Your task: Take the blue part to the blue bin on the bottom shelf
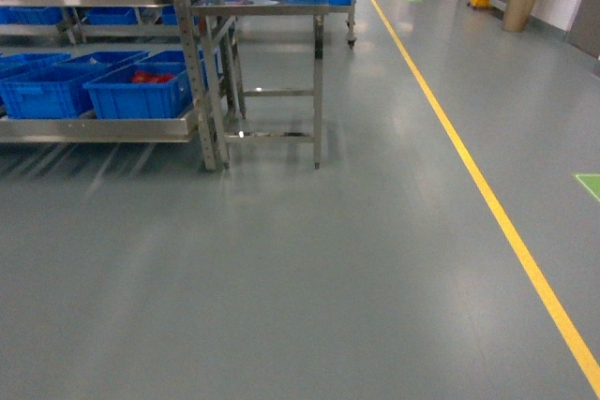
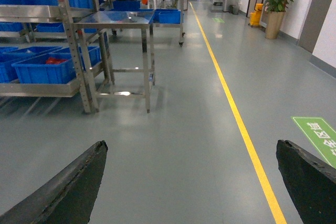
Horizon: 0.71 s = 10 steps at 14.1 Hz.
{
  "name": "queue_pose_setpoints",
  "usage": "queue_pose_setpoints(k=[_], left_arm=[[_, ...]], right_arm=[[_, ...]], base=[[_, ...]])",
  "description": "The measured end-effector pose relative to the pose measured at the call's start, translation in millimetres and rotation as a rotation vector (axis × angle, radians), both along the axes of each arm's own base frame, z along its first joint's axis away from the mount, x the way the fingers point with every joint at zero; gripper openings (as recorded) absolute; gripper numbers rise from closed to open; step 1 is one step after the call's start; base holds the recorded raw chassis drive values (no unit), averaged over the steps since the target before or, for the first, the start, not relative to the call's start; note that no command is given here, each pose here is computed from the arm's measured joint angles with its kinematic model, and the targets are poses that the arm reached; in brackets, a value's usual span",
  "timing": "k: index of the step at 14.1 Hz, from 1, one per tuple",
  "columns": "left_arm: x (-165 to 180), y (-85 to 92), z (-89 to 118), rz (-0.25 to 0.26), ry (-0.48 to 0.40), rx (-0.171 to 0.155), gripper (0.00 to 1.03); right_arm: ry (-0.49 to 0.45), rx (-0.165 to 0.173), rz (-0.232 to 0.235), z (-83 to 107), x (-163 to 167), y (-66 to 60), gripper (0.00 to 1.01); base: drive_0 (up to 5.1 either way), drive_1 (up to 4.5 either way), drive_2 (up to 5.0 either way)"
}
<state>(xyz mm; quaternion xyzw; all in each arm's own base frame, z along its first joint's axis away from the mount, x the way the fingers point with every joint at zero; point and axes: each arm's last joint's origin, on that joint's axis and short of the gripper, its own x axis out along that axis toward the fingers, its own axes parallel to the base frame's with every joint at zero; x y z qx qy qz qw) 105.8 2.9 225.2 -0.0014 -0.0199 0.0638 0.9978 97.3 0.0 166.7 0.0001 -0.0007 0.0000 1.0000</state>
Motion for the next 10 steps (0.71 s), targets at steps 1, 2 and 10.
queue_pose_setpoints(k=[1, 2, 10], left_arm=[[0.1, 0.0, -0.5, 0.002, 0.006, 0.000, 0.44], [0.0, 0.0, -0.2, 0.000, 0.002, 0.000, 0.44], [0.0, 0.0, -0.2, 0.000, 0.002, 0.000, 0.44]], right_arm=[[-0.005, 0.000, 0.000, 0.5, 0.0, 0.0, 0.98], [0.002, 0.000, 0.000, -0.2, 0.0, 0.0, 0.98], [-0.005, 0.000, 0.000, 0.4, 0.0, 0.0, 0.98]], base=[[0.0, 4.19, -4.2], [0.0, 4.15, -4.2], [-0.1, 4.12, -4.2]])
